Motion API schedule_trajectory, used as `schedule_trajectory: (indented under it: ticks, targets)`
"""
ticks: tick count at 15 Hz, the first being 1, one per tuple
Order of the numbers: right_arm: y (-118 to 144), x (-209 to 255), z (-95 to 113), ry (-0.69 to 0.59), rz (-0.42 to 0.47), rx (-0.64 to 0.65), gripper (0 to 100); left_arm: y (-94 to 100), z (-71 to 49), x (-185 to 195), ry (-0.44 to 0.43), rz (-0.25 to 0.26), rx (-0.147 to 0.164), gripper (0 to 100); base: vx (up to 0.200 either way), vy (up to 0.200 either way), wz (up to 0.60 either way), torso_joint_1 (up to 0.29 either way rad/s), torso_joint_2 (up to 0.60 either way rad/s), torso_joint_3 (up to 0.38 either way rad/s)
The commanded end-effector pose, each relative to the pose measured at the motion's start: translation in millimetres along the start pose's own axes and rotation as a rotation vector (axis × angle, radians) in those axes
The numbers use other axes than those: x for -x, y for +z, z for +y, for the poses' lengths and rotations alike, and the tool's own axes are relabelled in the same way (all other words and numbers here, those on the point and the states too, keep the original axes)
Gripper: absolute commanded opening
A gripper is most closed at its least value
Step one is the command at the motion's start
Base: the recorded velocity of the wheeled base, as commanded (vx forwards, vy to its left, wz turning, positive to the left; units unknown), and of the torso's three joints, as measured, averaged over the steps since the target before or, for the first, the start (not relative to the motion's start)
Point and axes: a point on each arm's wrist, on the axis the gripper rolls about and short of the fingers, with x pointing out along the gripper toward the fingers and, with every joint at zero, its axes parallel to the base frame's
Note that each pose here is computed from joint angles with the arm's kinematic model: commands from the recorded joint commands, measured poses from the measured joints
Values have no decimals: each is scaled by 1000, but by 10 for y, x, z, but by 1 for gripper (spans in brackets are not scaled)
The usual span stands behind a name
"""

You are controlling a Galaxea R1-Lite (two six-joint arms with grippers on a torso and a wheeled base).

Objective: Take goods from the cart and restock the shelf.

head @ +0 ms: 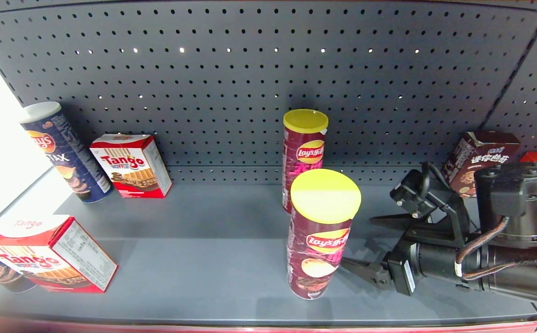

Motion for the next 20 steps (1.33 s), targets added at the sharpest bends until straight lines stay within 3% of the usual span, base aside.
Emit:
schedule_trajectory:
  ticks: [1, 14, 20]
  targets:
    - [14, 2, 1, 0, -5, 1, 100, 0, 0, -1, -1, 1, 0, 100, 0, 0, 0, 0, 0, 0]
    - [24, -11, 13, 4, -7, 4, 100, 0, 0, -1, 1, 1, 2, 100, 0, 0, 0, 0, 0, 0]
    - [135, 595, -301, -201, -184, -45, 100, 0, 0, -1, 1, 1, 2, 100, 0, 0, 0, 0, 0, 0]
